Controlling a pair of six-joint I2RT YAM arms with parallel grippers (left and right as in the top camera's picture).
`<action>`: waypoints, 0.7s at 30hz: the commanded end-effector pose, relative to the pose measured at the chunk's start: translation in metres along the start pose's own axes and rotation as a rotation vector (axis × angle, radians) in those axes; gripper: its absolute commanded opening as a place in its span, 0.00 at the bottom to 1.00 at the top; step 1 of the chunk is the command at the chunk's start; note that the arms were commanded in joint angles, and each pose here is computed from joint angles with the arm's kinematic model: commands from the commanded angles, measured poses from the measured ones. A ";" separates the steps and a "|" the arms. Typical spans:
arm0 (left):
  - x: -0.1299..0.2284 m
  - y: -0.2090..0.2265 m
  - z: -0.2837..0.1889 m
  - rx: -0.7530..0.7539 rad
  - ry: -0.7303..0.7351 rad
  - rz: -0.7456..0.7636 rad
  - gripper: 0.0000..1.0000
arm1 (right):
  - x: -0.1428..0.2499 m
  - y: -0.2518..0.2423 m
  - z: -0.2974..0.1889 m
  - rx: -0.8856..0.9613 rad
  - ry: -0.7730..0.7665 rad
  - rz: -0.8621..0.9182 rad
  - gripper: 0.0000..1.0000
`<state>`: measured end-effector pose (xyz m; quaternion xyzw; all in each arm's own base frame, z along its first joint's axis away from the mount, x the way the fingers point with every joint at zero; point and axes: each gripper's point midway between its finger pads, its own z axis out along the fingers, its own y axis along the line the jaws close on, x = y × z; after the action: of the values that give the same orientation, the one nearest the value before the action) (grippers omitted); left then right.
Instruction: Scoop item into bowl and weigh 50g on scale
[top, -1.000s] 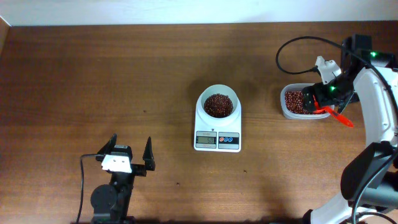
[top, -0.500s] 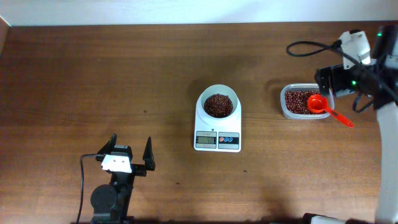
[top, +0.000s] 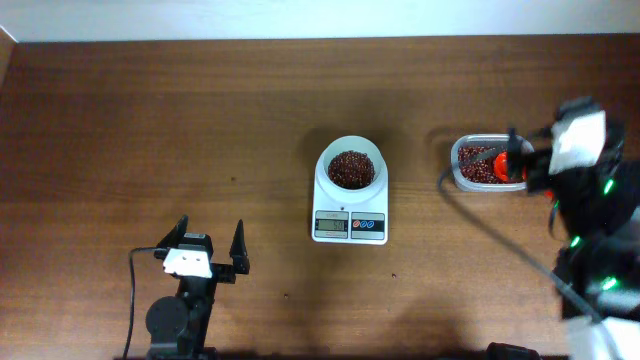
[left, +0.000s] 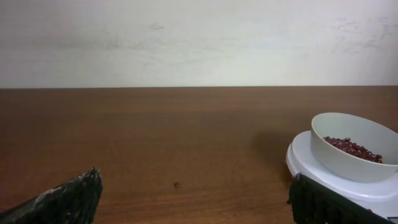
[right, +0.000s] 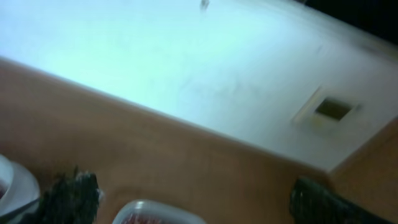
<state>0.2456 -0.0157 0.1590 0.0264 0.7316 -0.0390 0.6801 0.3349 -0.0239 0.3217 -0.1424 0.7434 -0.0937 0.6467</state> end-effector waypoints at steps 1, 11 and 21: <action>0.001 0.003 0.000 -0.014 0.000 0.019 0.99 | 0.032 0.020 -0.018 0.026 -0.149 0.088 0.99; 0.001 0.003 0.000 -0.014 0.000 0.019 0.99 | 0.086 0.046 -0.055 0.115 -0.346 0.056 0.99; 0.001 0.003 0.000 -0.014 0.000 0.019 0.99 | 0.146 0.070 -0.048 0.061 -0.083 0.116 0.99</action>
<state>0.2455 -0.0157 0.1595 0.0263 0.7308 -0.0388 0.6809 0.2654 -0.0052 0.1709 -0.0963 0.7156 -0.0681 0.6885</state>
